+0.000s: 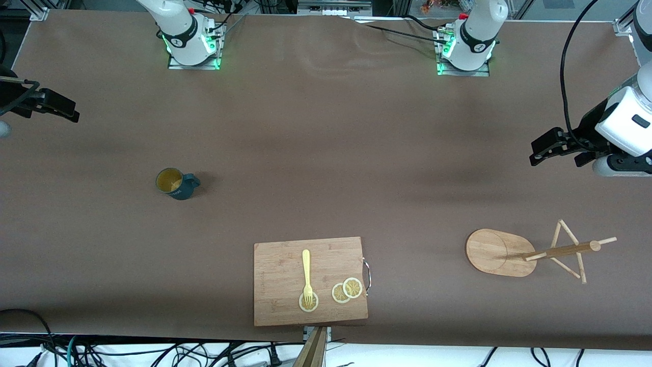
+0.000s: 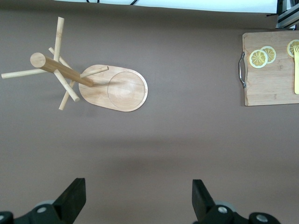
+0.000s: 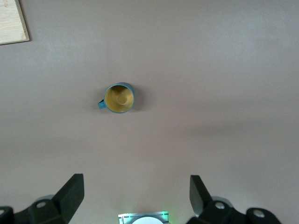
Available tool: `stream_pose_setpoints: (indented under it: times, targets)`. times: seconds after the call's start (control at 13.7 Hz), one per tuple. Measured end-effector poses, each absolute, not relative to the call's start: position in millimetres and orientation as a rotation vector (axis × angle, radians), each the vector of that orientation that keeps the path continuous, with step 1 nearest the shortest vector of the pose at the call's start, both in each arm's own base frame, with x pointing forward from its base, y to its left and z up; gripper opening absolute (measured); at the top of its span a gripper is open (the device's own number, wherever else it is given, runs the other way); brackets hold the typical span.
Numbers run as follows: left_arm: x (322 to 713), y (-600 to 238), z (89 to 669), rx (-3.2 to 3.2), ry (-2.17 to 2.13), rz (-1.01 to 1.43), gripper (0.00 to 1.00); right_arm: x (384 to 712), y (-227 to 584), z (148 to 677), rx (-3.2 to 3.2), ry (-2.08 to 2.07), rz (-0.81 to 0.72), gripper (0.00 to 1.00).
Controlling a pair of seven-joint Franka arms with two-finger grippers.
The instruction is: Pass cup and hang on rack
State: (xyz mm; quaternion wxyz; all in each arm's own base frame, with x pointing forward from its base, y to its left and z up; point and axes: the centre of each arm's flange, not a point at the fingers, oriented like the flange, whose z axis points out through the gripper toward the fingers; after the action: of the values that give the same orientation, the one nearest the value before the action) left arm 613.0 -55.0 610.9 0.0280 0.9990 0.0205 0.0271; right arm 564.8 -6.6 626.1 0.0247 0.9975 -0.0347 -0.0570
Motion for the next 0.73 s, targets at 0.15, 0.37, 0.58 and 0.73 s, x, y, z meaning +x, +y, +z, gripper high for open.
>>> stream_pose_setpoints:
  times: [0.15,0.37,0.58,0.73]
  targets:
    - [613,-52,611,3.084,0.072,0.086,1.0,565,-7,626,3.085,-0.109,-0.175,1.0]
    - [615,-37,613,3.053,0.119,0.088,1.0,568,-9,621,3.084,-0.114,-0.188,1.0]
    - [616,-13,614,3.037,0.181,0.092,1.0,580,-10,598,3.078,-0.114,-0.247,1.0]
    - [616,-6,615,3.036,0.2,0.095,1.0,590,-11,576,3.072,-0.113,-0.297,1.0]
